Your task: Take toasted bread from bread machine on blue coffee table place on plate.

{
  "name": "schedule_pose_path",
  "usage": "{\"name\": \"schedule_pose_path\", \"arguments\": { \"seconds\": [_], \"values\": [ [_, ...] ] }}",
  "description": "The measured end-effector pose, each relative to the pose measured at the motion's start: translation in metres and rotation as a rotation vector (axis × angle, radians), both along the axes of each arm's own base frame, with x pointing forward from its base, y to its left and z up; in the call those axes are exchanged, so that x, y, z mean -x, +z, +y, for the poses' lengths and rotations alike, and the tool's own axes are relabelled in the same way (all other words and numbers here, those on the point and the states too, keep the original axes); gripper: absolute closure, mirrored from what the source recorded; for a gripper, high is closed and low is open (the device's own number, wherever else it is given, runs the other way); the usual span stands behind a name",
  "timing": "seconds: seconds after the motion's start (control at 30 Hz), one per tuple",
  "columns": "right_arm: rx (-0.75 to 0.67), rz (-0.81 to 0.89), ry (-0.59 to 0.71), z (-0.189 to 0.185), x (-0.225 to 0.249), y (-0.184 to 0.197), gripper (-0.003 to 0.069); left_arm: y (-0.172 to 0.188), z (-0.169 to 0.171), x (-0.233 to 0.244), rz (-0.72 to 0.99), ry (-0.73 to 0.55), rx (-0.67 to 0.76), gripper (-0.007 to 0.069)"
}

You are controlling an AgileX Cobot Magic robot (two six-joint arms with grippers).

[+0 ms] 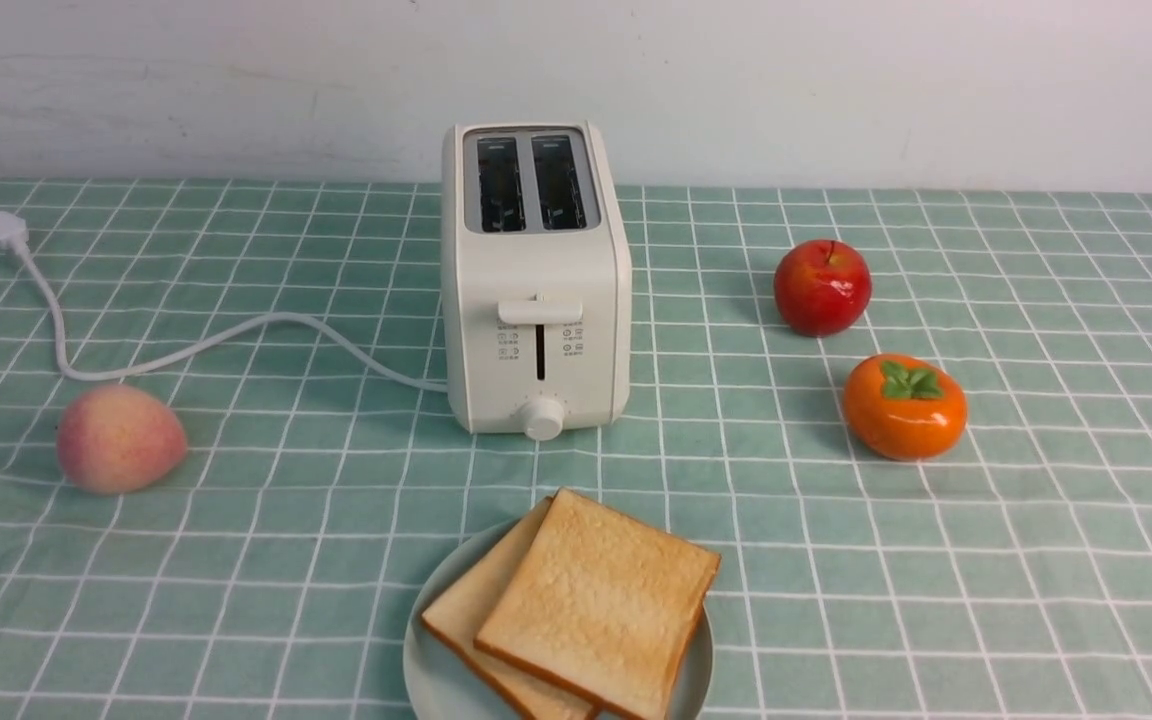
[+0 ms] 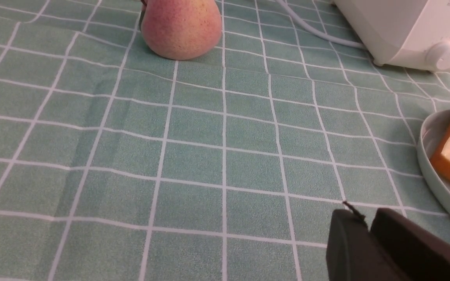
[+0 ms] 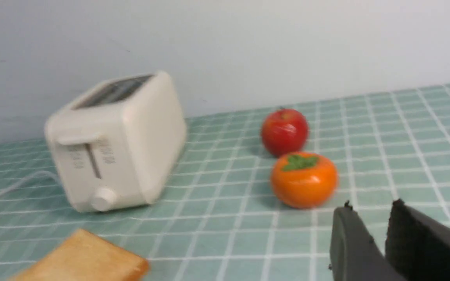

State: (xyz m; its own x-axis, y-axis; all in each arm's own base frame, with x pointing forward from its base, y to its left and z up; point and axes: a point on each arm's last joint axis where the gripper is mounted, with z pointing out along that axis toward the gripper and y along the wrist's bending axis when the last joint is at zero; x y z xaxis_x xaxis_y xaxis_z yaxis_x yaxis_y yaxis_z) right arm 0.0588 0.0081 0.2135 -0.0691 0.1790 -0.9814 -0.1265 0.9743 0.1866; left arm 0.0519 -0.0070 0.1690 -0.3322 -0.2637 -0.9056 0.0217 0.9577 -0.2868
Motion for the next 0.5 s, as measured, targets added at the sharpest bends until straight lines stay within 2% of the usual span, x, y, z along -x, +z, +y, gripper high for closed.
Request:
{"name": "schedule_pose_path", "arguments": {
  "seconds": [0.13,0.17,0.2,0.5],
  "values": [
    [0.054,0.116,-0.112,-0.007,0.003,-0.028,0.0503,0.000,0.000,0.000,0.000,0.000,0.000,0.0543],
    [0.078,0.212,-0.144,-0.010,0.005,-0.038,0.0501,0.000,0.000,0.000,0.000,0.000,0.000,0.0540],
    [0.090,0.231,-0.158,-0.011,0.006,-0.039,0.0499,0.000,0.000,0.000,0.000,0.000,0.000,0.0539],
    [0.114,0.240,-0.168,-0.012,0.006,-0.039,0.0489,0.000,0.000,0.000,0.000,0.000,0.000,0.0534]
  ]
}}
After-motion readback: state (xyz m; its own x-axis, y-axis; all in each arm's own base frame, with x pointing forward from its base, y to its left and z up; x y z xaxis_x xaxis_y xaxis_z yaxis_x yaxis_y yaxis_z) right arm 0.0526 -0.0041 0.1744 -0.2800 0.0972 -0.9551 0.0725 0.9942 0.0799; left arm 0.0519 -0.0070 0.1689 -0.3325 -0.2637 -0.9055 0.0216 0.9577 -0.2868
